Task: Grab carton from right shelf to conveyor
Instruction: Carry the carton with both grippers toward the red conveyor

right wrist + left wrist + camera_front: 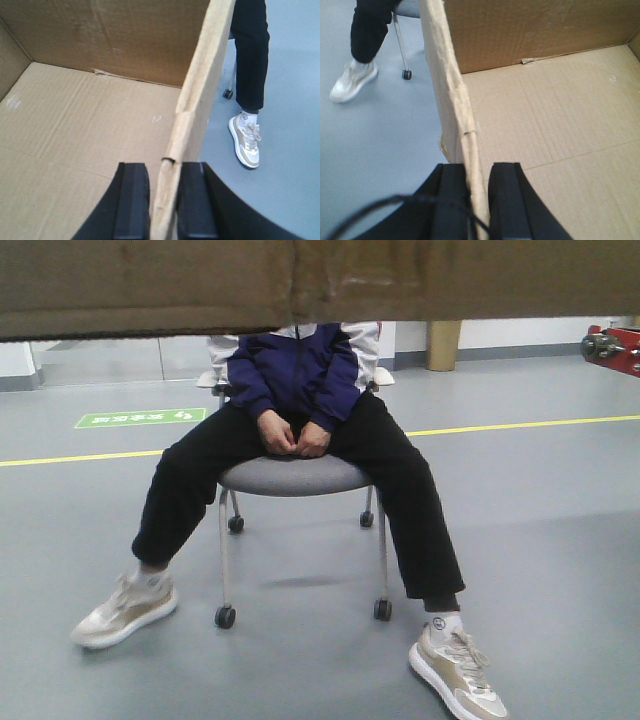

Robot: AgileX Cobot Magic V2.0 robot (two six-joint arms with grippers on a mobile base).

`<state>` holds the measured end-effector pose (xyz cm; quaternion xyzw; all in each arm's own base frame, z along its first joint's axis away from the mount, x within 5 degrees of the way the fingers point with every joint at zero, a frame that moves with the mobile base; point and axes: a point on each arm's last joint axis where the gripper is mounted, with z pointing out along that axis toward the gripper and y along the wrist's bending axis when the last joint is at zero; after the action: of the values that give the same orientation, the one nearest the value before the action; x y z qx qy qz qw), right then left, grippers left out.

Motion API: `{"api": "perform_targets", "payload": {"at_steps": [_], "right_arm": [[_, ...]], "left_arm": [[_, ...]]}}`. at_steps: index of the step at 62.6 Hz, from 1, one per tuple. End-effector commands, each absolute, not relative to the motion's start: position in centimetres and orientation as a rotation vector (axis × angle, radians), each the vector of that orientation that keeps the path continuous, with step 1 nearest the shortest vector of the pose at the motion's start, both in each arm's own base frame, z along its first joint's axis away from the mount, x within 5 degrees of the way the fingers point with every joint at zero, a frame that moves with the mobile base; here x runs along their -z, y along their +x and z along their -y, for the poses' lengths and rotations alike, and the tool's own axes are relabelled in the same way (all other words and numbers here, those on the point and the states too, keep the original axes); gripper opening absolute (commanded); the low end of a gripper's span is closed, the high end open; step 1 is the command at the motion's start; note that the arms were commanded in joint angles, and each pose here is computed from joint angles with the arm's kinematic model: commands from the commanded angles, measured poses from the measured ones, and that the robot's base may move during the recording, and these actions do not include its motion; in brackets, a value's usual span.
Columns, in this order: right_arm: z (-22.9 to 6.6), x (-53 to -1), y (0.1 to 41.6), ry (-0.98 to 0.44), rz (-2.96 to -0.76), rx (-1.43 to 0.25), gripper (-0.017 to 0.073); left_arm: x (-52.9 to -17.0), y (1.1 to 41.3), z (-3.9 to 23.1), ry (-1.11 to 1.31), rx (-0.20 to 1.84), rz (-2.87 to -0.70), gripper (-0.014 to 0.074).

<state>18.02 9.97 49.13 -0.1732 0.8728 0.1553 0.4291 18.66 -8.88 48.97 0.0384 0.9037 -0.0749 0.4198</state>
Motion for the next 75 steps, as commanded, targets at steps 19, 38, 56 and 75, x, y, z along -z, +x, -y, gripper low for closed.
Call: {"api": "perform_targets", "payload": {"at_steps": [19, 38, 56, 75], "right_arm": [[-10.25, -49.91, 17.77, -0.451, -2.097, -0.431, -0.0069], [-10.25, -49.91, 17.77, -0.451, -2.097, -0.431, -0.0069], [-10.25, -49.91, 17.77, -0.451, -2.097, -0.431, -0.0069], [-10.25, -49.91, 17.77, -0.451, -2.097, -0.431, -0.0069]], "left_arm": [[-49.53, 18.4, 9.3, 0.121, 0.255, -2.222, -0.0006], [-49.53, 18.41, 9.29, 0.121, 0.254, -2.222, -0.0006], [-49.53, 18.41, 9.29, 0.121, 0.254, -2.222, -0.0006], [-49.53, 18.41, 9.29, 0.121, 0.254, -2.222, -0.0006]]}}
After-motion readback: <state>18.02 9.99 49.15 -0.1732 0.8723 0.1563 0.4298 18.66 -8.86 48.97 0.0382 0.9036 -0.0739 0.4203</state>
